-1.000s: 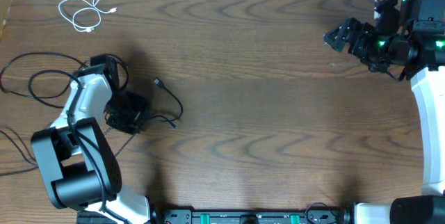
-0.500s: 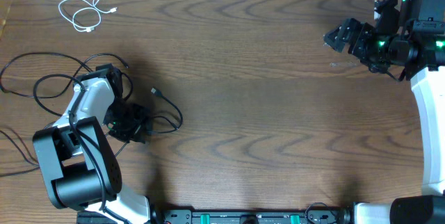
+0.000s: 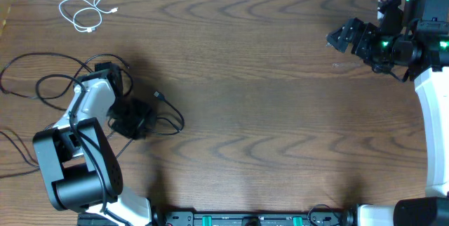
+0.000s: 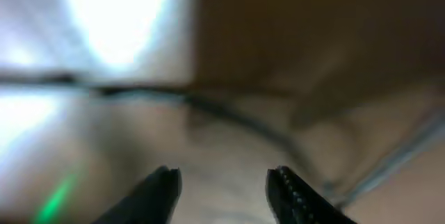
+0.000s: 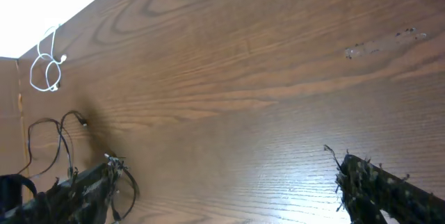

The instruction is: Untangle cables

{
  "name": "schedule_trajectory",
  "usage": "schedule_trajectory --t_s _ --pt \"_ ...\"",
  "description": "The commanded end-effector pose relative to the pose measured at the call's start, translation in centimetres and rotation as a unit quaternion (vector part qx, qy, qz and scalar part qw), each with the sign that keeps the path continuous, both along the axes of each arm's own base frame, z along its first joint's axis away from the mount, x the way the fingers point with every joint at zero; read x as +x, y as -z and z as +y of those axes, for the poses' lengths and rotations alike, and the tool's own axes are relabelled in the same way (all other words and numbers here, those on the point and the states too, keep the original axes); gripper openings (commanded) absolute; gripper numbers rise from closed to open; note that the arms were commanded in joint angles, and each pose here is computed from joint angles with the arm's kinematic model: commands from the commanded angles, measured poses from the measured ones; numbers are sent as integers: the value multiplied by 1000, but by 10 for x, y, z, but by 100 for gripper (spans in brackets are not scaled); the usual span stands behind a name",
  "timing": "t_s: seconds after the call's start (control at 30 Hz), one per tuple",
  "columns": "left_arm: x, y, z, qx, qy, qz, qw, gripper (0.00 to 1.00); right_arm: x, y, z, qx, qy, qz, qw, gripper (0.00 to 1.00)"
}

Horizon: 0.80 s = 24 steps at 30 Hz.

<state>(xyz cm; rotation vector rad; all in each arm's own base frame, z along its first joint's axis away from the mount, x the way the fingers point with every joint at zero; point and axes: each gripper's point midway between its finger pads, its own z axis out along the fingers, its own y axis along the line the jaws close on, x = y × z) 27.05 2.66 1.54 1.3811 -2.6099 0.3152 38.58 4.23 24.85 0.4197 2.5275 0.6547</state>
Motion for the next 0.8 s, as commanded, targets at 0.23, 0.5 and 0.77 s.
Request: schedule_trajectory --t_s 0.23,0.5,0.77 --pt "23 0 -12 -40 32 -61 997 54 -1 2 3 -3 -8 1 1000 99" --pt "6 10 -4 -10 11 -21 1000 54 -1 2 3 -3 -8 2 1000 99" --pt "-17 33 -4 3 7 0 1000 54 -1 2 3 -3 -8 2 1000 99"
